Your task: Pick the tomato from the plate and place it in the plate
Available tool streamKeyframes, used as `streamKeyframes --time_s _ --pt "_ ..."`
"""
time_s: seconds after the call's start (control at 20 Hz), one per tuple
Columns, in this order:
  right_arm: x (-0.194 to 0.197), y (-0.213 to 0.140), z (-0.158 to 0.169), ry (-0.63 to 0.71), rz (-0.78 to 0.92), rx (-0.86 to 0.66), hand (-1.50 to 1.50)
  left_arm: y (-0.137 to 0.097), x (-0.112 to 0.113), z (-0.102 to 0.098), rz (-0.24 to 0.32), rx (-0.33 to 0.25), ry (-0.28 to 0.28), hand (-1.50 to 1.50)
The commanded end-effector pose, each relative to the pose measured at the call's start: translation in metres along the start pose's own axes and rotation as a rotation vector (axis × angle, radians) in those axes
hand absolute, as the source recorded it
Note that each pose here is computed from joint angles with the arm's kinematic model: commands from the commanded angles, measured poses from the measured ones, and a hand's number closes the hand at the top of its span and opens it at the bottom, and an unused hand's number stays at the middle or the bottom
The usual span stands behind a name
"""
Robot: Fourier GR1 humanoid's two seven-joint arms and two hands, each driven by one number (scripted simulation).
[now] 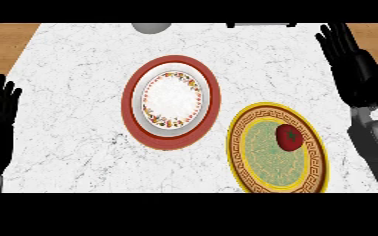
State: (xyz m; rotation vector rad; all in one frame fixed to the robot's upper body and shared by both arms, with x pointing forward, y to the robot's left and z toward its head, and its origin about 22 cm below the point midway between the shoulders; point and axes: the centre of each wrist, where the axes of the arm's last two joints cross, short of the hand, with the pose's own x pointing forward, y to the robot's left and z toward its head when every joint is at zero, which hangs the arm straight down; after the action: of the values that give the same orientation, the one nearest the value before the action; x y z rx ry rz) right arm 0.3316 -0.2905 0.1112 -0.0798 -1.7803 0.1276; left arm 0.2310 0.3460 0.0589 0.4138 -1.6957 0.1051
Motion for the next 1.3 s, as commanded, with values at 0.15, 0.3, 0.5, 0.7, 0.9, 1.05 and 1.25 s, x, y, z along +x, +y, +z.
streamKeyframes --time_s 0.15,0.3,0.5,0.7,0.9,1.05,1.25 --pt "-0.004 0.107 0.02 -0.144 -0.077 0.52 1.5 -0.031 0.032 -0.021 -0.027 -0.194 -0.131 0.0" --pt "0.019 0.052 0.001 -0.16 0.557 0.51 1.5 -0.036 0.028 -0.015 -0.022 -0.261 -0.095 0.0" --pt "-0.056 0.14 0.073 -0.099 0.493 0.494 1.5 -0.05 0.043 -0.03 -0.021 -0.345 -0.095 0.0" --pt "-0.103 0.147 0.115 -0.109 0.223 0.329 -1.5 -0.063 0.055 -0.04 -0.002 -0.359 -0.092 0.0" --pt "-0.087 0.133 0.126 -0.228 0.137 0.252 -1.5 -0.06 0.054 -0.056 -0.012 -0.343 -0.068 0.0" --pt "-0.061 0.109 0.122 -0.262 0.211 0.233 -1.5 -0.064 0.047 -0.049 0.007 -0.351 -0.063 0.0" --pt "-0.029 0.078 0.103 -0.209 0.425 0.257 -1.5 -0.068 0.053 -0.047 -0.014 -0.37 -0.082 0.0"
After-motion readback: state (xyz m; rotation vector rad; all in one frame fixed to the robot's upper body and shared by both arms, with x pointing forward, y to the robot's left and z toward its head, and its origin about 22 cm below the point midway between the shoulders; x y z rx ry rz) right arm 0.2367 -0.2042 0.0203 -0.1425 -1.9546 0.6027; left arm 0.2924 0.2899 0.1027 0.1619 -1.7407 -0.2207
